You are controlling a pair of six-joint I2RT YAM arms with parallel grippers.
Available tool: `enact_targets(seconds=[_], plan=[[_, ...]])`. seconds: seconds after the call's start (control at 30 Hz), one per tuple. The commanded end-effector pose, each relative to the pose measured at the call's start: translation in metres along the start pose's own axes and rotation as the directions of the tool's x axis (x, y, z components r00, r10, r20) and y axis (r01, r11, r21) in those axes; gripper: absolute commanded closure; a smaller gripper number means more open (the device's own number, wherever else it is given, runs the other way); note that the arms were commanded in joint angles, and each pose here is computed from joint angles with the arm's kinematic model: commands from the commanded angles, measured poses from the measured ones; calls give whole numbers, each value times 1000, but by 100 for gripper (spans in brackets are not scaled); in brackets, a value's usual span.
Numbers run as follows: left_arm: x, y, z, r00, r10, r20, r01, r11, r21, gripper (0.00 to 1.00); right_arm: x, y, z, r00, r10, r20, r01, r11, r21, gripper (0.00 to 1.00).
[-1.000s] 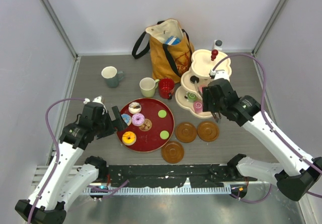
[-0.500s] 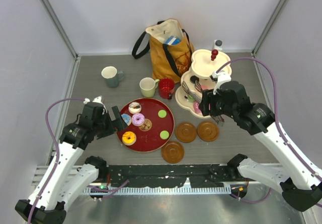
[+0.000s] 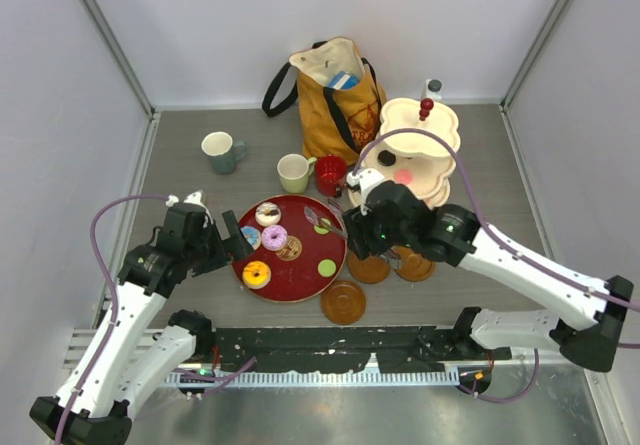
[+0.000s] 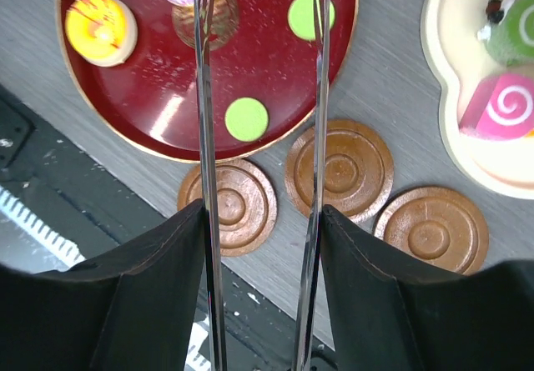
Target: Serve the afternoon tea
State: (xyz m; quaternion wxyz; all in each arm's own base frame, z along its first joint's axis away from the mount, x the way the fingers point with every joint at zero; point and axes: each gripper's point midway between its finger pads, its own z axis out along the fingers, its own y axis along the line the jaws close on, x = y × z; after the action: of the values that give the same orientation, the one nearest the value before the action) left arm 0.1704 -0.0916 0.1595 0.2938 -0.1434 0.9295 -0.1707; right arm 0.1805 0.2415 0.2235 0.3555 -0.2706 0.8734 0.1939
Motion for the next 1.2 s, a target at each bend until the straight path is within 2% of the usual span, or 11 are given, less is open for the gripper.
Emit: enact_targets(seconds=[0.0, 0.33, 0.63, 1.17], plan=[[-8, -2, -1, 999, -6, 38, 5, 1000, 11, 0, -10, 4, 14, 999, 46, 29, -49, 995, 86, 41], [-7, -4, -2, 999, -4, 41, 3, 1000, 25, 0, 24, 13, 62, 990, 84, -113, -57, 972, 228, 41], [-7, -5, -3, 999, -1, 43, 0, 999, 32, 0, 32, 4, 92, 982, 71, -173, -8, 941, 340, 41], [-7, -6, -4, 999, 1, 44, -2, 999, 41, 0, 36, 4, 117, 974, 63, -219, 21, 933, 361, 45]])
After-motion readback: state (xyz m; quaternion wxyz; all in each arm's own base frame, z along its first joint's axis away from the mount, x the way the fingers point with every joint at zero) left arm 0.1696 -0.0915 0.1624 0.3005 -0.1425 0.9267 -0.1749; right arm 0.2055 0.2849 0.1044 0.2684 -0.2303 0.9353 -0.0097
